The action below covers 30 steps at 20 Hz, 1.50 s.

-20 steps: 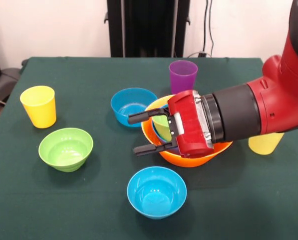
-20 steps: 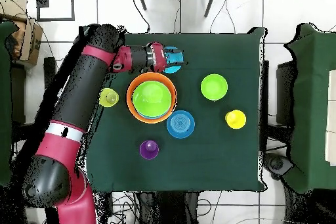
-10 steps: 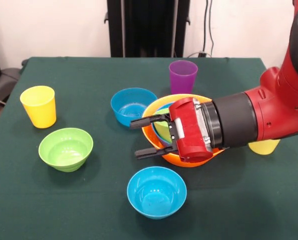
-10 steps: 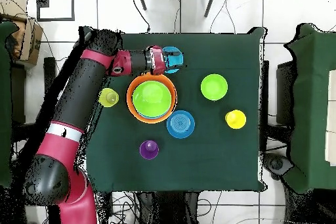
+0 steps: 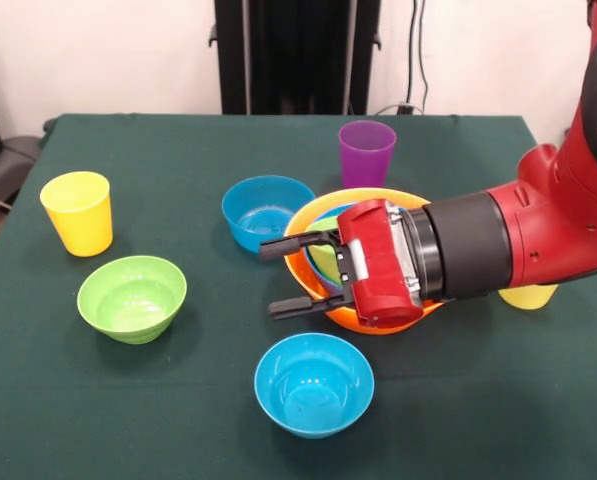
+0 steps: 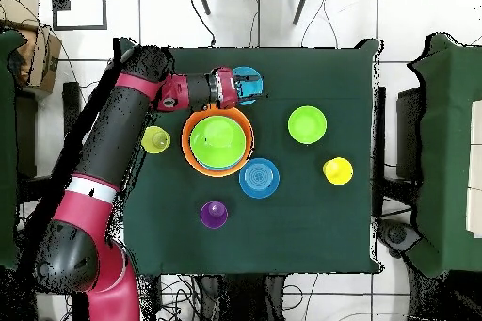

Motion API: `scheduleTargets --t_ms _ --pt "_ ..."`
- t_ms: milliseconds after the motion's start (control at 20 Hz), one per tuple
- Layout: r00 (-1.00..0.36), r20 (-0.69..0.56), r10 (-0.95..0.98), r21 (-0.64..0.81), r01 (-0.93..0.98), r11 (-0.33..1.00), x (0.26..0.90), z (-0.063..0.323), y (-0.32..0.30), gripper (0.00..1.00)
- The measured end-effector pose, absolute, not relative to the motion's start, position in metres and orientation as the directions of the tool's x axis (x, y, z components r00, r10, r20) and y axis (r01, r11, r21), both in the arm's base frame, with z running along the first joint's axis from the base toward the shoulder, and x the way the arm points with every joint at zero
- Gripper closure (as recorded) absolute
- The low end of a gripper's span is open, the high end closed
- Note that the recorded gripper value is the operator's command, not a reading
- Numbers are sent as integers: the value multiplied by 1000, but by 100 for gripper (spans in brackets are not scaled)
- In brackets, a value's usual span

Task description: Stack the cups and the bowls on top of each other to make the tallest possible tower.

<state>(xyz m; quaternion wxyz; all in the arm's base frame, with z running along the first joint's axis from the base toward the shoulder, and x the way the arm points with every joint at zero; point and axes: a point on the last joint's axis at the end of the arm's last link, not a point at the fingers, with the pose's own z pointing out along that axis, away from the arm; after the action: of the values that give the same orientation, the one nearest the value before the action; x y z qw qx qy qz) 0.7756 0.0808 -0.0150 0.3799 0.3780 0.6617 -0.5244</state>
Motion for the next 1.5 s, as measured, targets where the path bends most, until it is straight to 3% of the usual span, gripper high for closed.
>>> scheduleTargets --t_ms 900,1200,1500 --pt "-326 -944 45 -318 938 137 774 3 76 0" --pt "-271 -948 170 -251 959 129 768 17 83 0" --pt "-133 -893 430 -105 991 89 774 49 101 0"
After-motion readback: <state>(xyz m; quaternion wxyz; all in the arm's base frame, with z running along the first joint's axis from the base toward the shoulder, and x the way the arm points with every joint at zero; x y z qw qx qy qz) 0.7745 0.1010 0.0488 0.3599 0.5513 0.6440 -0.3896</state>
